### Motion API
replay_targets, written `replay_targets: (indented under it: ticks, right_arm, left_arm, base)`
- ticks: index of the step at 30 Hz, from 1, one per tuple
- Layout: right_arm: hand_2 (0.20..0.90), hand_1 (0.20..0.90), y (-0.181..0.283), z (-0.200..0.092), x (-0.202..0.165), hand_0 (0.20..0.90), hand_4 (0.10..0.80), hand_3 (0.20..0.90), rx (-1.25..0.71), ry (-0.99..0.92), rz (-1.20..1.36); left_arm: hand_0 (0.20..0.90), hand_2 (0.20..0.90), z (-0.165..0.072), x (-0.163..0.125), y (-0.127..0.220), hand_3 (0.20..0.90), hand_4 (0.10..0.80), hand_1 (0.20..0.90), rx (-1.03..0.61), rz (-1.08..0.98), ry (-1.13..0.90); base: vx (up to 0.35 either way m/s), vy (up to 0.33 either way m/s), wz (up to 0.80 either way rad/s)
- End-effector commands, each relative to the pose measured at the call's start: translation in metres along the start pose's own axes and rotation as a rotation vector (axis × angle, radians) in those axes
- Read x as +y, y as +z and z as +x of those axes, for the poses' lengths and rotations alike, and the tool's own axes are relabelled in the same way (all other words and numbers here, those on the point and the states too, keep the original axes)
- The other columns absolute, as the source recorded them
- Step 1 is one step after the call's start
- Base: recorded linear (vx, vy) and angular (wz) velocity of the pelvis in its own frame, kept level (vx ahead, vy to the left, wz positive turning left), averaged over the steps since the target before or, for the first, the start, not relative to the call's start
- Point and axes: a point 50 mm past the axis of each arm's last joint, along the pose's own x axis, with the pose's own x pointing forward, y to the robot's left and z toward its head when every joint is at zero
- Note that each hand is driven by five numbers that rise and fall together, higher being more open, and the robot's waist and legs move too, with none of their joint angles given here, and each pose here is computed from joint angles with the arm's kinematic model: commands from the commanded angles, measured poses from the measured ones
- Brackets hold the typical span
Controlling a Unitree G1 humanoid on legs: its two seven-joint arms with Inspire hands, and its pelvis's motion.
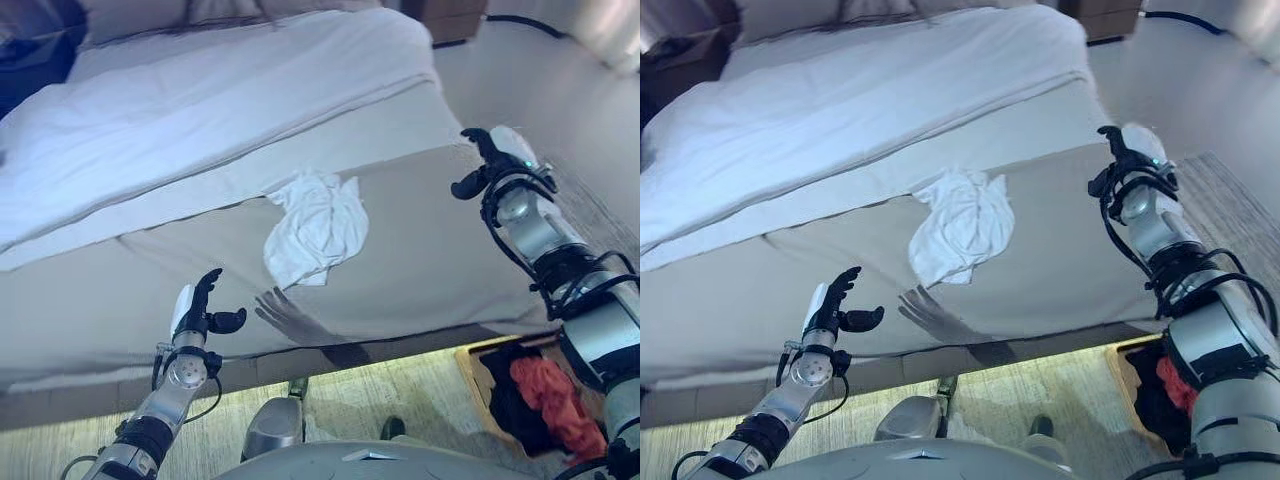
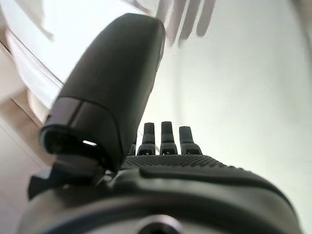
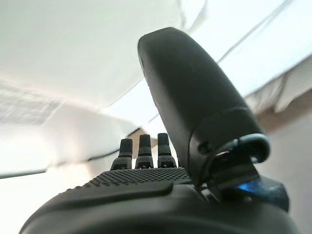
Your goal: Pick up the clothes from the bed and place them into the basket
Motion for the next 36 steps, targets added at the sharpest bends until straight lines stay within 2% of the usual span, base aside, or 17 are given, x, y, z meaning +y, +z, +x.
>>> replay_targets:
  ticks: [1, 8, 14, 24, 36]
  right_arm:
    - [0.9, 0.9, 0.065, 0.008, -0.077, 0.9, 0.8, 0.9, -0.206, -0.278, -0.052]
    - [0.9, 0.9, 0.09, 0.011, -0.092, 0.9, 0.8, 0.9, -0.189, -0.311, -0.085]
    - [0.9, 0.9, 0.108, 0.01, -0.111, 0.9, 0.8, 0.9, -0.184, -0.359, -0.136]
    - [0.9, 0.9, 0.087, 0.016, -0.12, 0.9, 0.8, 0.9, -0.033, -0.38, -0.163]
    - [0.9, 0.9, 0.051, 0.016, -0.152, 0.9, 0.8, 0.9, 0.174, -0.334, -0.179]
  left_arm:
    - [0.9, 0.9, 0.018, 0.034, 0.041, 0.9, 0.8, 0.9, -0.213, 0.003, 0.11]
    - [0.9, 0.9, 0.014, 0.036, 0.052, 0.9, 0.8, 0.9, -0.279, -0.026, 0.099]
    - [0.9, 0.9, 0.012, 0.038, 0.078, 0.9, 0.8, 0.9, -0.39, -0.113, 0.111]
    - [0.9, 0.9, -0.002, 0.034, 0.114, 0.9, 0.8, 0.9, -0.553, -0.311, 0.09]
    - [0.9, 0.9, -0.016, 0.044, 0.121, 0.9, 0.8, 0.9, -0.63, -0.401, 0.127]
  base:
    - [-0.034, 0.038, 0.46]
    - [0.02, 0.033, 0.27]
    - [-0.044, 0.077, 0.22]
    - [-0.056, 0.046, 0.07]
    - [-0.06, 0.03, 0.06]
